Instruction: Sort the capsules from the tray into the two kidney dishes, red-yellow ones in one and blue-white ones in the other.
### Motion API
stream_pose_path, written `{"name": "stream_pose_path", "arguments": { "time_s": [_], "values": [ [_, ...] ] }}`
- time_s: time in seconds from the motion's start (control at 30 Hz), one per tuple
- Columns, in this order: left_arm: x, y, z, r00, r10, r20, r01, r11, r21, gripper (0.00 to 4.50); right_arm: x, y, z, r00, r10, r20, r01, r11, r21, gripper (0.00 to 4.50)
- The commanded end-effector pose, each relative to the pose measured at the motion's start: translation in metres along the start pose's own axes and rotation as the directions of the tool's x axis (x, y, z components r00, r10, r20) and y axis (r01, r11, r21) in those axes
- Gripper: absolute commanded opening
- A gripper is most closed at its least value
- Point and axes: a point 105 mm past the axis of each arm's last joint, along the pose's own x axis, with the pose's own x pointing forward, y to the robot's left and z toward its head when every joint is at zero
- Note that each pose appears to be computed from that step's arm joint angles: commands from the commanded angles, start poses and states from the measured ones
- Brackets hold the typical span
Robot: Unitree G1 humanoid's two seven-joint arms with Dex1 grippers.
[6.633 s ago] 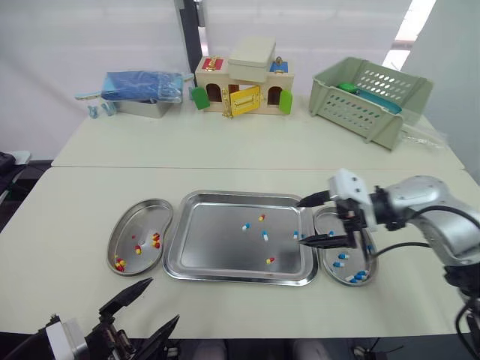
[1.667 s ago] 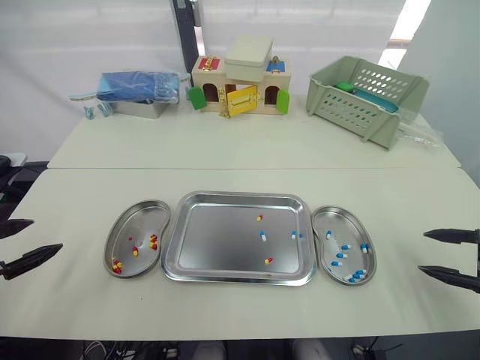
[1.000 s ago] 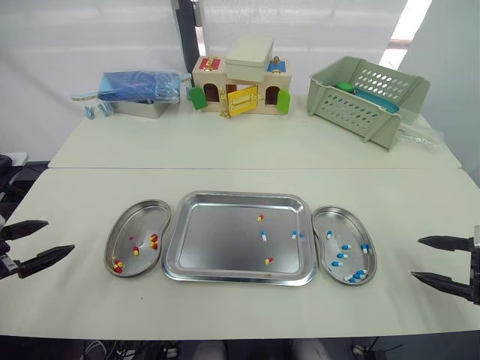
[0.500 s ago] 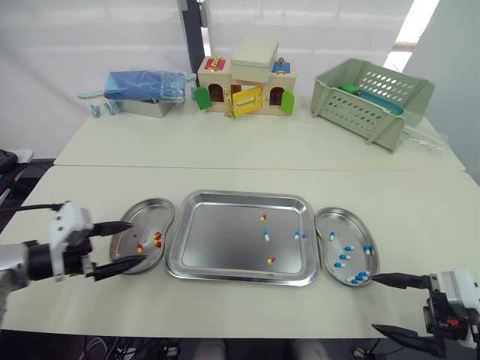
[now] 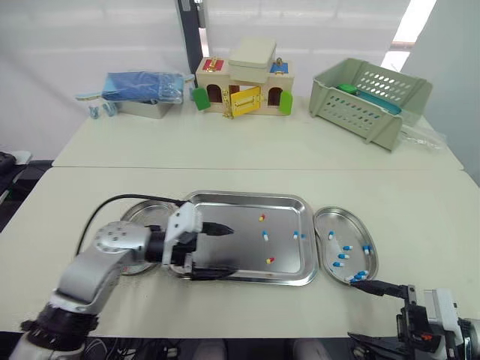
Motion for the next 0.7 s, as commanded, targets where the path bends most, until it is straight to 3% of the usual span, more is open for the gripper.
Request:
{"name": "stream_pose_path", "arguments": {
  "time_s": [0.03,0.27,0.37,0.6,0.7],
  "values": [
    [0.012,0.004,0.004,1.000,-0.015,0.001,0.015,0.998,0.059,4.50,0.003,0.003,0.003,1.000,-0.017,0.014,0.018,1.000,-0.022,4.44],
    [0.040,0.003,0.000,0.996,-0.084,-0.007,0.084,0.992,0.095,4.50,0.009,0.003,0.004,0.998,-0.056,0.034,0.057,0.998,-0.004,4.44],
    [0.048,0.002,-0.006,0.994,-0.106,-0.026,0.108,0.988,0.106,3.88,0.010,0.003,0.003,0.998,-0.060,0.034,0.060,0.998,-0.004,4.50],
    [0.059,0.001,-0.018,0.990,-0.121,-0.075,0.130,0.982,0.133,1.63,0.008,0.004,0.000,0.996,-0.078,0.041,0.078,0.997,-0.003,4.50],
    [0.065,0.003,-0.016,0.991,-0.116,-0.066,0.124,0.983,0.134,1.63,0.007,0.006,-0.001,0.996,-0.079,0.044,0.079,0.997,-0.002,4.50]
  ]
}}
